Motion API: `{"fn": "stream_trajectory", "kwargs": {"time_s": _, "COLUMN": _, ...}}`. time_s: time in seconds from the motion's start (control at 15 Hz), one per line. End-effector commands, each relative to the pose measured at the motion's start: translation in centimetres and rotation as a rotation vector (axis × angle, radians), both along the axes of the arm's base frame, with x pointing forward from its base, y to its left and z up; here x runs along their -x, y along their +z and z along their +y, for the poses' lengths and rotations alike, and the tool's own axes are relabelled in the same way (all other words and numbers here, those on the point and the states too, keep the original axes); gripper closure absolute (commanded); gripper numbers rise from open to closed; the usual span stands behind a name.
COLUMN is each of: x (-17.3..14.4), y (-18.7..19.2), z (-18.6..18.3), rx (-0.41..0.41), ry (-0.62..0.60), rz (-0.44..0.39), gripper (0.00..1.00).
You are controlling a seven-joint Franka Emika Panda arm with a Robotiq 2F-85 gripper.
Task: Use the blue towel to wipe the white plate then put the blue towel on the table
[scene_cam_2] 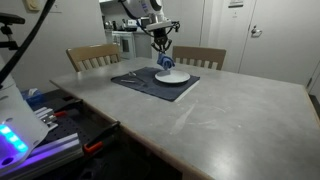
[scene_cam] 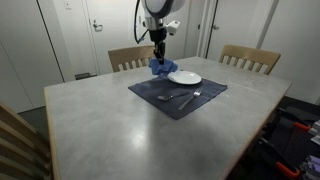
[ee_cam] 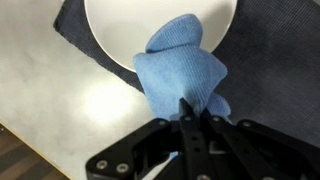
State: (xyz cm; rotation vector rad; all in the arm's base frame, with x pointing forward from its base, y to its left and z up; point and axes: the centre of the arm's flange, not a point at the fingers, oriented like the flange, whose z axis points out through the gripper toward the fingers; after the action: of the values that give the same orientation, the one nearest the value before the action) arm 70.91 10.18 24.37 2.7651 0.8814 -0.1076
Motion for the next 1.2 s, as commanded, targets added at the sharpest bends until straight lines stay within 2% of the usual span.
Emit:
{"fn": "stream_trajectory", "kwargs": {"time_s": 0.0, "x": 0.2, "y": 1.3, "z": -3.3, "rx": 0.072, "ry": -0.094, "rz": 0.005, "gripper": 0.98}}
{"fn": "stream_trajectory", "kwargs": {"time_s": 0.47, "x": 2.1, "y": 0.4, "z": -6.4, "rx": 0.151, "ry": -0.244, "rz": 0.064, "gripper": 0.98}}
{"fn": "stream_trajectory", "kwargs": {"time_s": 1.13, "x": 3.6, "y": -3.2, "z": -7.0, "rx": 0.130, "ry": -0.382, "rz": 0.087, "gripper": 0.98}}
